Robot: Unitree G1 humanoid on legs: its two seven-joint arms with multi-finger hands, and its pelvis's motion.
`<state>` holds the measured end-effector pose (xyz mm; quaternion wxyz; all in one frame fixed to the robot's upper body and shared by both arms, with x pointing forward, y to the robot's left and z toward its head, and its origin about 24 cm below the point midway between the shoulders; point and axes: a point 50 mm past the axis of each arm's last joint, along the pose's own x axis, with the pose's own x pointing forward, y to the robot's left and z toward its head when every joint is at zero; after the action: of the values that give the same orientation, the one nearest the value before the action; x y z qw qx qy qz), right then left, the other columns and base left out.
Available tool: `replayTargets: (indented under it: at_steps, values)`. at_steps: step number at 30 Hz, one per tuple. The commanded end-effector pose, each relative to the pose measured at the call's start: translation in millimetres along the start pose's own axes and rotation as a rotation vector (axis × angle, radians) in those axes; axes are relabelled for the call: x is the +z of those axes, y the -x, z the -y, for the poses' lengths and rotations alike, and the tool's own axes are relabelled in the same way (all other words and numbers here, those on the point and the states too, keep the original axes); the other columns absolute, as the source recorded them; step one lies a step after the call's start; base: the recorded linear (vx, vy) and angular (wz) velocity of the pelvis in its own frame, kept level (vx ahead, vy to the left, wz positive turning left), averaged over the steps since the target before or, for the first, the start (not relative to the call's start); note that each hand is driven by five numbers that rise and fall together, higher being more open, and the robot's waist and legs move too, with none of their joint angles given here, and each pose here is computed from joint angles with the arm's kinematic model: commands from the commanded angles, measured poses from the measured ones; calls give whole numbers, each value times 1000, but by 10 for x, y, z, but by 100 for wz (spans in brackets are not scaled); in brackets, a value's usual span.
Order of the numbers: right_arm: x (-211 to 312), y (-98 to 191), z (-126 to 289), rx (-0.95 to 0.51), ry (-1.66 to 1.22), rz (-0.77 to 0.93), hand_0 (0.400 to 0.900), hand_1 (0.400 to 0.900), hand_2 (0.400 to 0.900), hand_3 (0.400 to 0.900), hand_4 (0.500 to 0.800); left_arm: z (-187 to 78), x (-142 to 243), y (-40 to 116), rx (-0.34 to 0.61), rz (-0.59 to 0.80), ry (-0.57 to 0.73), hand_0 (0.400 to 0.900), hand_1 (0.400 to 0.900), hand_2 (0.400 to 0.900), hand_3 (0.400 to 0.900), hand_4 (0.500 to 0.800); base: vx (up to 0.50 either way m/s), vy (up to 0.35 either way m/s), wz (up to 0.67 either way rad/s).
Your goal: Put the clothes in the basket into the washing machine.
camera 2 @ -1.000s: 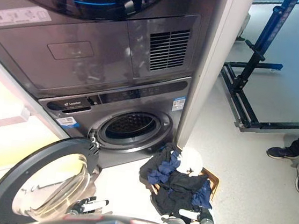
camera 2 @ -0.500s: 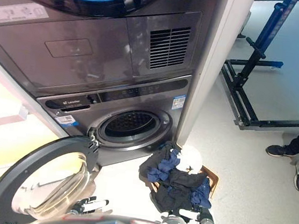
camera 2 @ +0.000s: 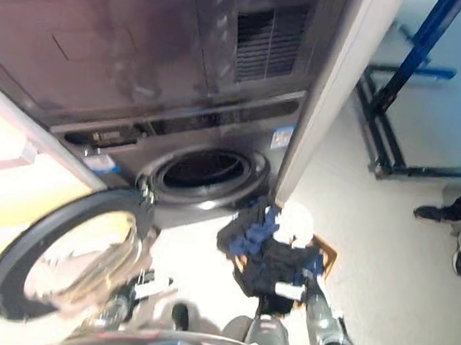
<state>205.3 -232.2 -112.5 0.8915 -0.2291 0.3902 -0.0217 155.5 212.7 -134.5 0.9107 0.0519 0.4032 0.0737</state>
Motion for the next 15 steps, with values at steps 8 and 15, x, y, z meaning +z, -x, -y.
replayTargets:
  at_steps: [8,15]
  values:
    - [2039,149,1077,-378,257,657,900,900,900,900,800,-291,1443,242,53,692,94,900,900,900,900,800,-226,14,8]
    - [2759,466,1458,-561,321,823,900,900,900,900,800,-174,2005,486,25,943,122,900,900,900,900,800,-145,2,4]
